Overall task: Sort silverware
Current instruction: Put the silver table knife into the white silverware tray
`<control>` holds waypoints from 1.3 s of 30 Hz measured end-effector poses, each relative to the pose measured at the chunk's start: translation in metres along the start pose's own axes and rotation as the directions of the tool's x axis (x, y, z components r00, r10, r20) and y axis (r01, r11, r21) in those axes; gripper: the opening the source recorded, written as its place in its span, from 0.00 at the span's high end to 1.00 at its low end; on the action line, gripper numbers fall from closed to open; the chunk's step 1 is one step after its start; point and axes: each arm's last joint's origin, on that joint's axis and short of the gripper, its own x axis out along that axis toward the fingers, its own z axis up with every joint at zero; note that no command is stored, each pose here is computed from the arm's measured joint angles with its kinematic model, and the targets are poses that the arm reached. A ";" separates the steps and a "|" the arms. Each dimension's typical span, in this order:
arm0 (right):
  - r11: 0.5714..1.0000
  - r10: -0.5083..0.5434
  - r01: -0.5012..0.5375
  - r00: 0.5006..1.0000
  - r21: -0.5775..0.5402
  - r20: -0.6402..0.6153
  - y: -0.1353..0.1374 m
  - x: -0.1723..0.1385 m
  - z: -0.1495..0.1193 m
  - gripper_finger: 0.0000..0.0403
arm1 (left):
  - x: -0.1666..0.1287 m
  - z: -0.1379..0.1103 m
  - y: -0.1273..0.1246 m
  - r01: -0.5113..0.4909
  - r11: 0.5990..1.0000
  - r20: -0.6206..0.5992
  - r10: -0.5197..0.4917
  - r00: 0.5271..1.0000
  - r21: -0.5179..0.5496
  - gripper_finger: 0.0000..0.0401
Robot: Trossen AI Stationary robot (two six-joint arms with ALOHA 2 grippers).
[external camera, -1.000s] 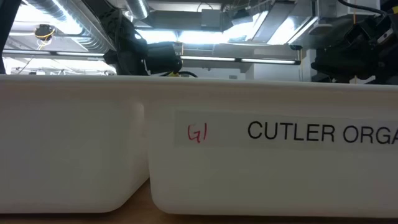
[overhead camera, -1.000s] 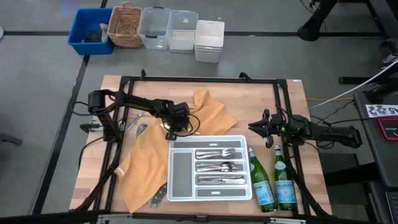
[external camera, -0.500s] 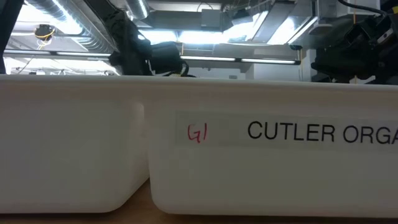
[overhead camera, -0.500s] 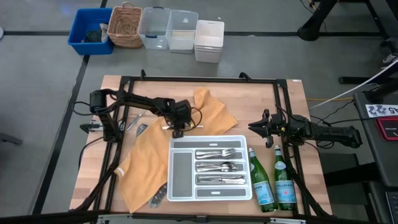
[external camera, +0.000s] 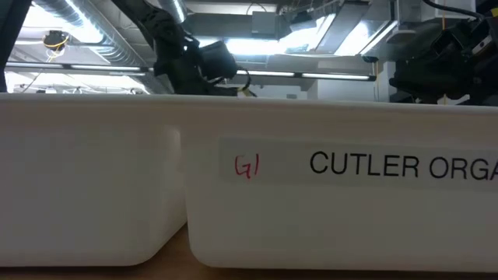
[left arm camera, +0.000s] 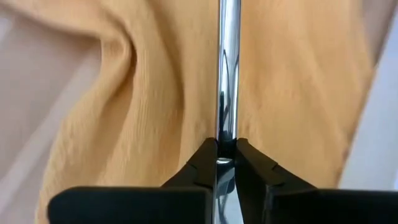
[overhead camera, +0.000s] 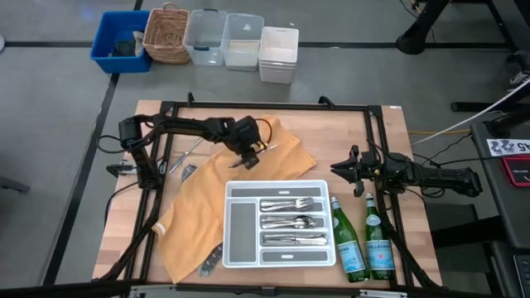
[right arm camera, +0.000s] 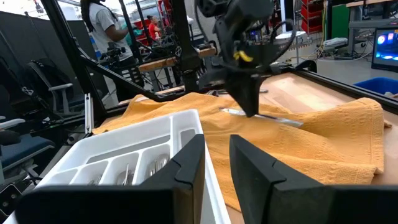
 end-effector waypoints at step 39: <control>1.000 0.002 0.000 0.997 -0.020 0.076 0.002 0.000 0.008 0.81 | -0.040 0.055 -0.067 0.196 0.962 0.246 -0.240 0.939 0.191 0.92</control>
